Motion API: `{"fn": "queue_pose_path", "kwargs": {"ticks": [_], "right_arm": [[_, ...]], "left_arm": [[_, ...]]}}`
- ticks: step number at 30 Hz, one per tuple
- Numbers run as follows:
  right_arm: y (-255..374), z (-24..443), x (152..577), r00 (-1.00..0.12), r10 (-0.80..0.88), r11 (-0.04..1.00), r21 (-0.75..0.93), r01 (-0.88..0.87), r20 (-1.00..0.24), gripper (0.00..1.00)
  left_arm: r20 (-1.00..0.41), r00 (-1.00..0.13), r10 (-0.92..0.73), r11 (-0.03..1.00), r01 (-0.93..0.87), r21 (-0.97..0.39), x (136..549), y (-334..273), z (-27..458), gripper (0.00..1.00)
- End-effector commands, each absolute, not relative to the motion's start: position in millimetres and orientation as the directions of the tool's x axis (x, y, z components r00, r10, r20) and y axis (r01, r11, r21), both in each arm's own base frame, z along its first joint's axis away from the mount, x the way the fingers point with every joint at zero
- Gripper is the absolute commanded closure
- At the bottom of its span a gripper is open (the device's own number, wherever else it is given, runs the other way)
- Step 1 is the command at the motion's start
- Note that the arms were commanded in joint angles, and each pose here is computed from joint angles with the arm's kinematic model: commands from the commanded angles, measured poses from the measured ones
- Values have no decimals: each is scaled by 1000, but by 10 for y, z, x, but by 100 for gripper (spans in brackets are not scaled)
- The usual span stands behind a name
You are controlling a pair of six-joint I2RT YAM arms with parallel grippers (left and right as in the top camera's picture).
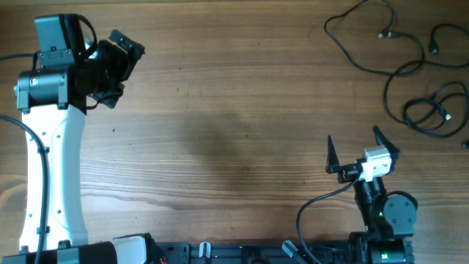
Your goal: Untangle cables
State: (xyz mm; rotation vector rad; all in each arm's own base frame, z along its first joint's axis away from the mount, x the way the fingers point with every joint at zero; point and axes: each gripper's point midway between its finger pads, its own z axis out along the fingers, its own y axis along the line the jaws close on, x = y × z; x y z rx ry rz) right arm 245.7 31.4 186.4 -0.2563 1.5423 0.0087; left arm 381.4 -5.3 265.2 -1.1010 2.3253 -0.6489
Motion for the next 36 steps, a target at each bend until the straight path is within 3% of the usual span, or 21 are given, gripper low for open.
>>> {"fn": "queue_pose_path", "kwargs": {"ticks": [1,28,36], "right_arm": [[354,1742,2447,22,-128,973,-129,-193,-992,0],[354,1776,2437,37,-128,973,-133,-191,-991,0],[354,1776,2437,36,-128,973,-132,-191,-991,0]], "left_arm": [[-228,-548,-805,559,-574,-599,3827,-24,2672,0],[-228,-548,-805,559,-574,-599,3827,-24,2672,0],[-329,-533,-780,592,-457,-664,3473,-157,3183,0]]}}
